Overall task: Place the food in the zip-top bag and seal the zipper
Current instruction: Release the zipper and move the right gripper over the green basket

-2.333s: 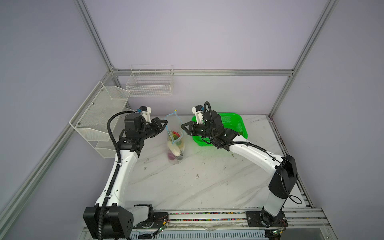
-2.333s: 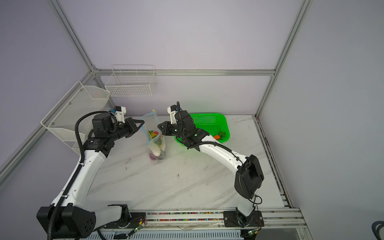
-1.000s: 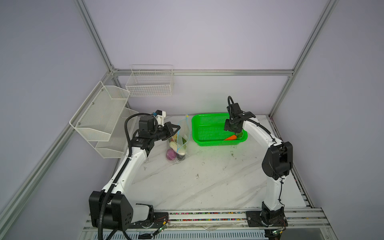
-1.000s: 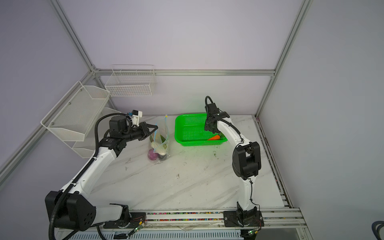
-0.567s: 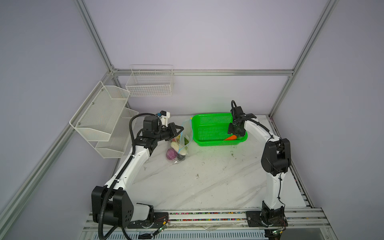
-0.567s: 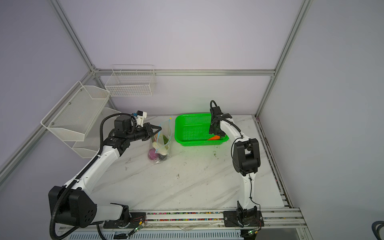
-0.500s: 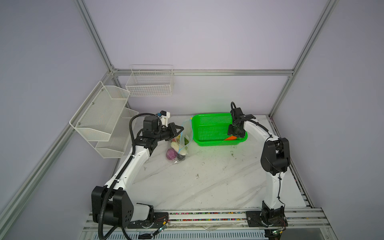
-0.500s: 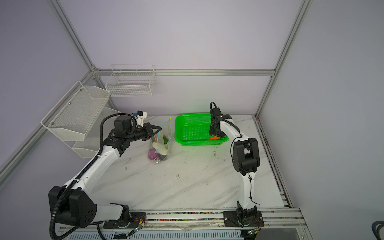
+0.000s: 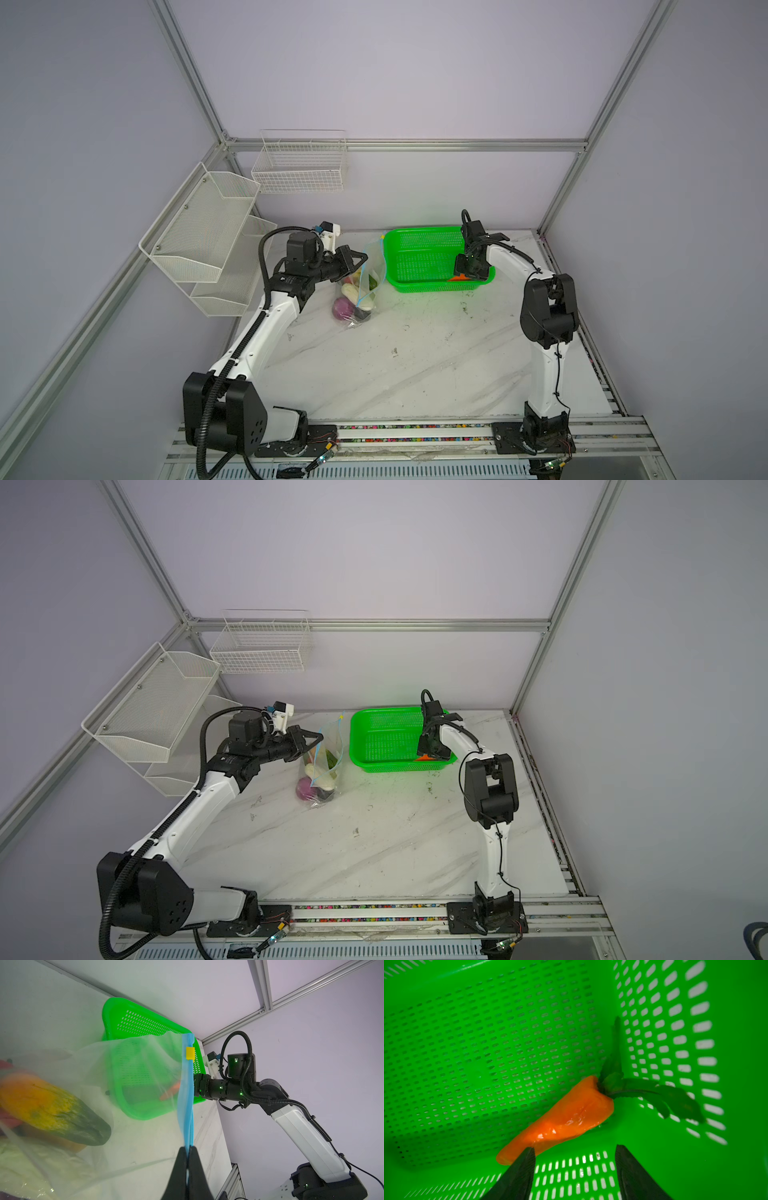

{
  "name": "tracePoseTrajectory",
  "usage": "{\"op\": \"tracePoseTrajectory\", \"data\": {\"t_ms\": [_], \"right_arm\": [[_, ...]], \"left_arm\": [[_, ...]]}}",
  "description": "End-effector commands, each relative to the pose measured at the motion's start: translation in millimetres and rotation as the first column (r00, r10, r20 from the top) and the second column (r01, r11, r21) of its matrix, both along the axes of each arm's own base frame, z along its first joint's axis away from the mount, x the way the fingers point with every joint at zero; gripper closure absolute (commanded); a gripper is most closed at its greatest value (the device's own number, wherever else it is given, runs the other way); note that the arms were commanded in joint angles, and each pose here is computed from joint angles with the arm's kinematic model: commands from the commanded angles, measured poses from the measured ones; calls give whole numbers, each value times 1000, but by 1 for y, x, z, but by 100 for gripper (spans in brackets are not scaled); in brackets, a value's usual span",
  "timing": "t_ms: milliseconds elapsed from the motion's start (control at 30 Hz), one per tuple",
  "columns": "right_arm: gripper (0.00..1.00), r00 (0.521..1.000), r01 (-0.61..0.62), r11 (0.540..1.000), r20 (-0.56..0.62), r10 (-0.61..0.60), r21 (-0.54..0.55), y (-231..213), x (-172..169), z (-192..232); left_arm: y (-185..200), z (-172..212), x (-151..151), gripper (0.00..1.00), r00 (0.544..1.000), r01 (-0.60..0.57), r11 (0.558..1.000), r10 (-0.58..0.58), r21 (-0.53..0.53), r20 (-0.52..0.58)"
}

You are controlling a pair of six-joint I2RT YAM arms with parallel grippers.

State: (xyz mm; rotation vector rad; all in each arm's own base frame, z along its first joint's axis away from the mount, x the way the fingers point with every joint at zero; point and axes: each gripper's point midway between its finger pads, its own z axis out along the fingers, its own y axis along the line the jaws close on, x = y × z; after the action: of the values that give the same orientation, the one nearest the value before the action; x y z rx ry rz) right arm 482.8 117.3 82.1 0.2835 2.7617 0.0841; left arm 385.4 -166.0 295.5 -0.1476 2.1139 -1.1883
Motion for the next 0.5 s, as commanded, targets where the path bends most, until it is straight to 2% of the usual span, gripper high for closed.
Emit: {"op": "tracePoseTrajectory", "data": {"t_ms": [0,467], "right_arm": [[37,999,-10,1000,-49,10,5,1,-4,-21],[38,999,-33,999,0,33,31,24,23,-20]], "left_arm": [[-1,2,0,100,999,1,1000,-1,-3,32],[2,2,-2,100,999,-11,1000,11,5,35]]}}
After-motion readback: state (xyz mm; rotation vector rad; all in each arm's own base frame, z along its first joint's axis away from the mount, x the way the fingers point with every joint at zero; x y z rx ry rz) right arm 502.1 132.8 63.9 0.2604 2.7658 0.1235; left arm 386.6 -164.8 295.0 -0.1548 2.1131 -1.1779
